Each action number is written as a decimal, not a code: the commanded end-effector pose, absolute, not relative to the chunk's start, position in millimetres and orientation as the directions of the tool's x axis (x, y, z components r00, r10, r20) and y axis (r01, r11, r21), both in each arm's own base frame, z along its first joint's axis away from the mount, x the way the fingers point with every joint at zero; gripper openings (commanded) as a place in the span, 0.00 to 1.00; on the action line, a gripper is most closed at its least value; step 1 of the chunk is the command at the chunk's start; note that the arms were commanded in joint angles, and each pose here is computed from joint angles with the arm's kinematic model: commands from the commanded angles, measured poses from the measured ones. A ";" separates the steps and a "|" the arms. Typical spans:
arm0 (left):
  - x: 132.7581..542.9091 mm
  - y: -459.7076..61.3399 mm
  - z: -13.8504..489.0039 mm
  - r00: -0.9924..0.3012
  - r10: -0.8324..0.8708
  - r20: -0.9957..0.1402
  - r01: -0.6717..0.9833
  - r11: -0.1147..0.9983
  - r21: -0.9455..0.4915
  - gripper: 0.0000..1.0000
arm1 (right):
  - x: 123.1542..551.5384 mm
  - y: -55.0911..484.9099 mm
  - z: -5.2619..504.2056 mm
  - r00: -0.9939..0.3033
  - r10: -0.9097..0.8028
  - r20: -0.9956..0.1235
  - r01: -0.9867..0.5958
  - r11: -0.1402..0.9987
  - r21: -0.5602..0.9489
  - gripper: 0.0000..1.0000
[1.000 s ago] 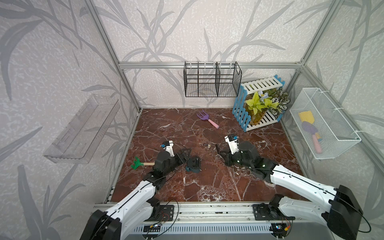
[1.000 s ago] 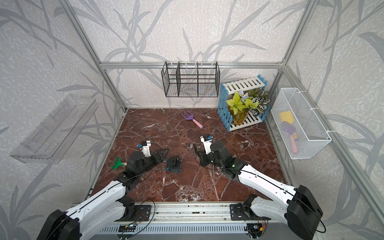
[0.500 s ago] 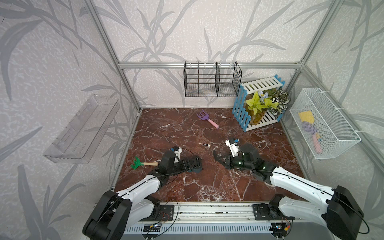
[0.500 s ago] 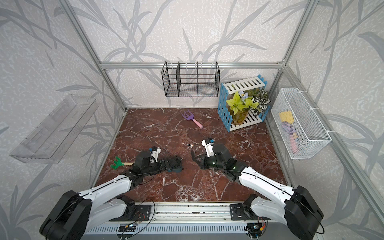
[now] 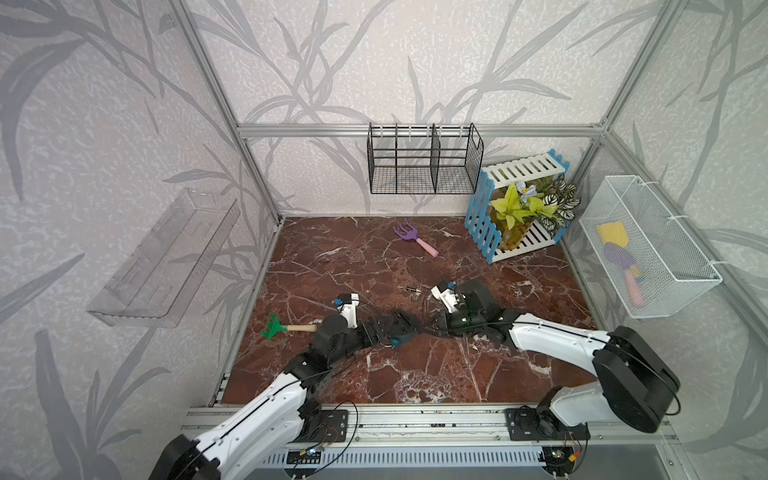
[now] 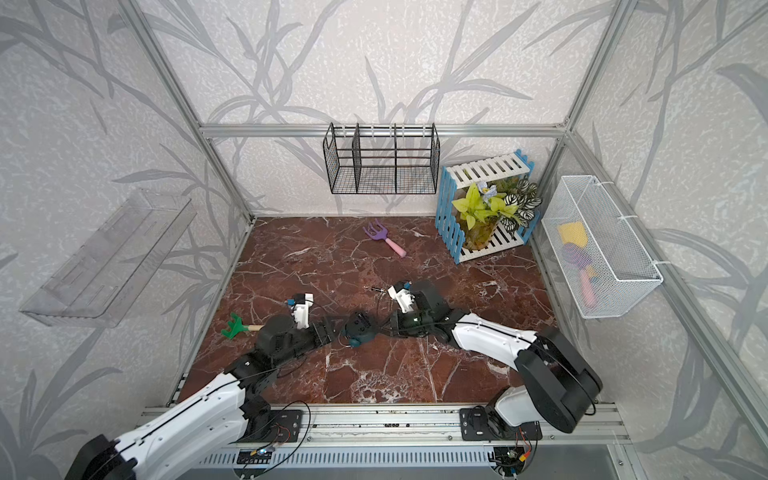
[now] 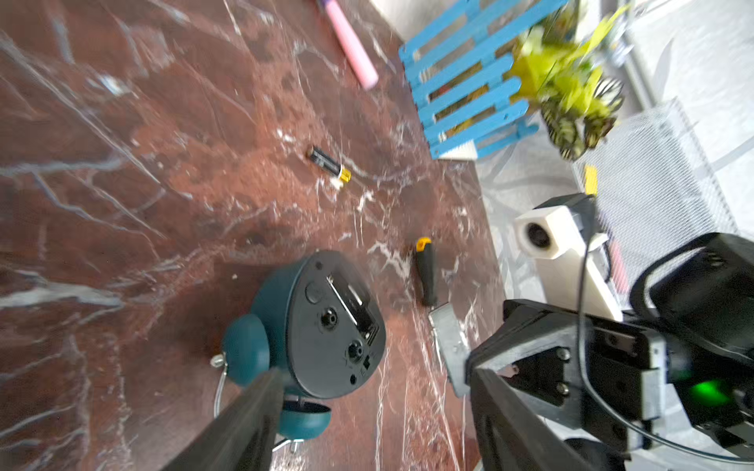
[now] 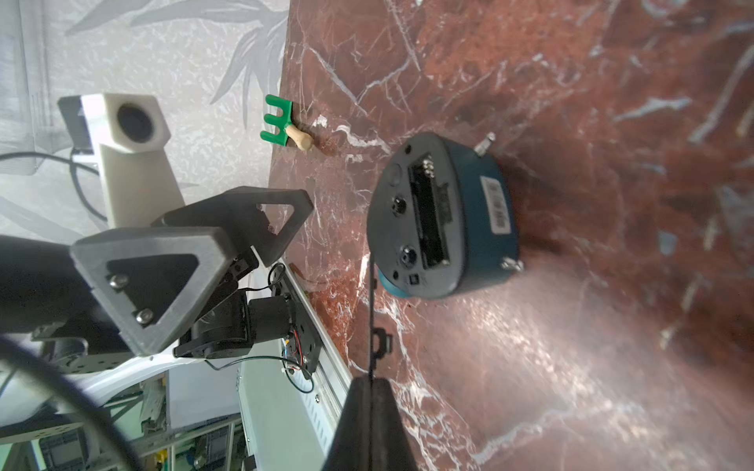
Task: Remove the battery from the alarm
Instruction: Install the cover on the alarm.
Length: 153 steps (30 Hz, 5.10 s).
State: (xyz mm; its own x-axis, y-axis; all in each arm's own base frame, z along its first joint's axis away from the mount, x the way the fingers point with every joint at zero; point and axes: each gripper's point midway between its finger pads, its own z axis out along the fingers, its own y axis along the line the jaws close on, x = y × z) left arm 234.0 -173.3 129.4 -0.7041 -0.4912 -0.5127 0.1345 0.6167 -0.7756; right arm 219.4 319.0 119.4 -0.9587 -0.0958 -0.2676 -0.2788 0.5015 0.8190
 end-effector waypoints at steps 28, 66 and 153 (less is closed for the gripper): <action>260.0 -128.8 107.5 -0.566 -0.675 -0.473 -0.057 0.604 -0.795 0.82 | 260.2 345.9 78.1 -0.939 -0.312 -0.144 -0.304 0.561 0.770 0.00; 268.9 -131.9 109.2 -0.583 -0.667 -0.465 -0.046 0.598 -0.800 0.82 | 250.3 347.3 69.7 -0.921 -0.375 -0.101 -0.290 0.490 0.822 0.00; 287.5 -165.4 109.4 -0.693 -0.535 -0.483 0.056 0.628 -0.776 0.78 | 242.7 370.1 86.6 -0.957 -0.195 -0.214 -0.286 0.524 0.802 0.00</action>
State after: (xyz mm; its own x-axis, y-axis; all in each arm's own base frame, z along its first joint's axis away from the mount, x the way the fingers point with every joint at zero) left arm 280.4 -163.3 92.7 -0.7166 -0.5335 -0.4492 0.0099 0.6362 -0.7715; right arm 242.4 365.8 81.9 -0.9619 -0.1883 -0.1981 -0.2703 0.5484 0.7913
